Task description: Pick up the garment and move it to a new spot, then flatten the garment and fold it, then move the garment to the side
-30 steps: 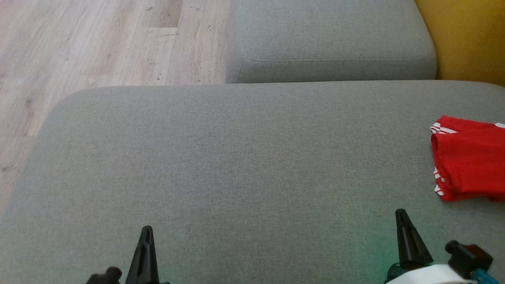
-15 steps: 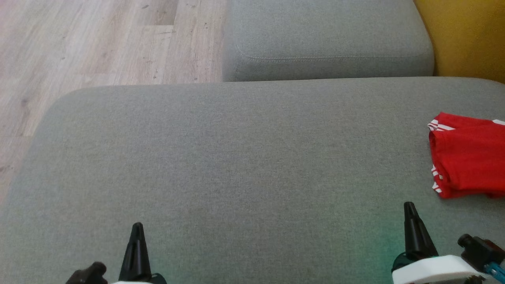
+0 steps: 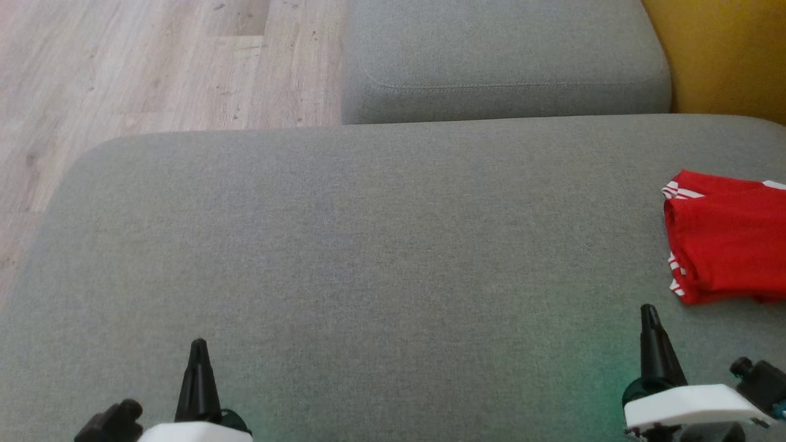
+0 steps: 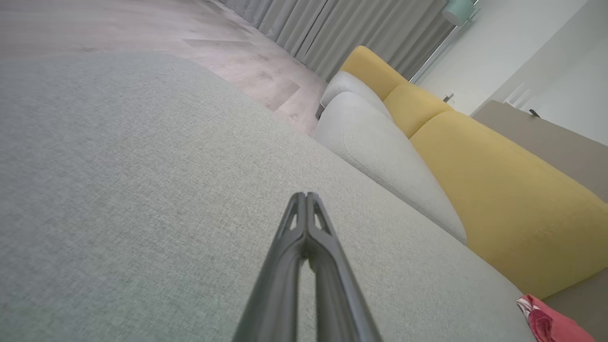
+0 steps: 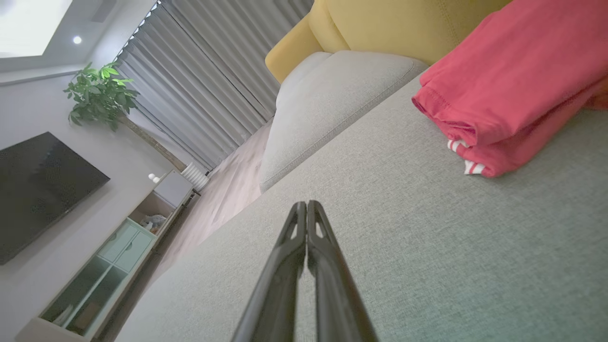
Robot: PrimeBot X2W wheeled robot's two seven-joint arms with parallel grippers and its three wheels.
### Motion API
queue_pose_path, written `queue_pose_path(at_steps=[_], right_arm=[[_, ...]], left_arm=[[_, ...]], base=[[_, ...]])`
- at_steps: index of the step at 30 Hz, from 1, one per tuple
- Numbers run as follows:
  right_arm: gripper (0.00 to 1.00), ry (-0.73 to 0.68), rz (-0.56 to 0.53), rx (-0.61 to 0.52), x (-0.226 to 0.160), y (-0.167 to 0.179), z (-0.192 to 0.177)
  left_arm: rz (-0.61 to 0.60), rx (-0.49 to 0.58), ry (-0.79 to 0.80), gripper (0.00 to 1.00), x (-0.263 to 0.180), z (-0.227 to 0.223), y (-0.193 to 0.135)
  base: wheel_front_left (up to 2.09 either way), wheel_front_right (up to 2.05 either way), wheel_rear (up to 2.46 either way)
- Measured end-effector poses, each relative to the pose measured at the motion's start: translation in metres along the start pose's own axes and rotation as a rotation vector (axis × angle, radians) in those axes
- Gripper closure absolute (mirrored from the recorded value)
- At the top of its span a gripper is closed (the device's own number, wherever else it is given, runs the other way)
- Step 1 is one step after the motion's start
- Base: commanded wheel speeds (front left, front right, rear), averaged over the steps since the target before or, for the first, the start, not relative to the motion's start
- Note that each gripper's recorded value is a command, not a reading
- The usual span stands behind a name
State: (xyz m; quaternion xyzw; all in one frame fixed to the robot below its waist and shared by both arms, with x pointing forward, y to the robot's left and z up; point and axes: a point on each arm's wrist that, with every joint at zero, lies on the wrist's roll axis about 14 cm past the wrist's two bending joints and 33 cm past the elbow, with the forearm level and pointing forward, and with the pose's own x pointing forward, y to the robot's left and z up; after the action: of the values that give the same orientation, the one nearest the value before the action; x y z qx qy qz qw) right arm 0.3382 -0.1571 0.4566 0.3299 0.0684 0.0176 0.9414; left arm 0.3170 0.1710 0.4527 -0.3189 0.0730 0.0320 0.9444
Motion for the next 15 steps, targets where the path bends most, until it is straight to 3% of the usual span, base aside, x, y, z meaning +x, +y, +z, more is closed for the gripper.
queue_pose_path(at_steps=[15], right_arm=[[1.00,-0.017,-0.031,0.180,0.0062,-0.0073,0.0091]], left_arm=[[0.013,-0.183,0.020,1.00,0.0089,0.0020,0.0033]], base=[[0.00,0.00,0.00]])
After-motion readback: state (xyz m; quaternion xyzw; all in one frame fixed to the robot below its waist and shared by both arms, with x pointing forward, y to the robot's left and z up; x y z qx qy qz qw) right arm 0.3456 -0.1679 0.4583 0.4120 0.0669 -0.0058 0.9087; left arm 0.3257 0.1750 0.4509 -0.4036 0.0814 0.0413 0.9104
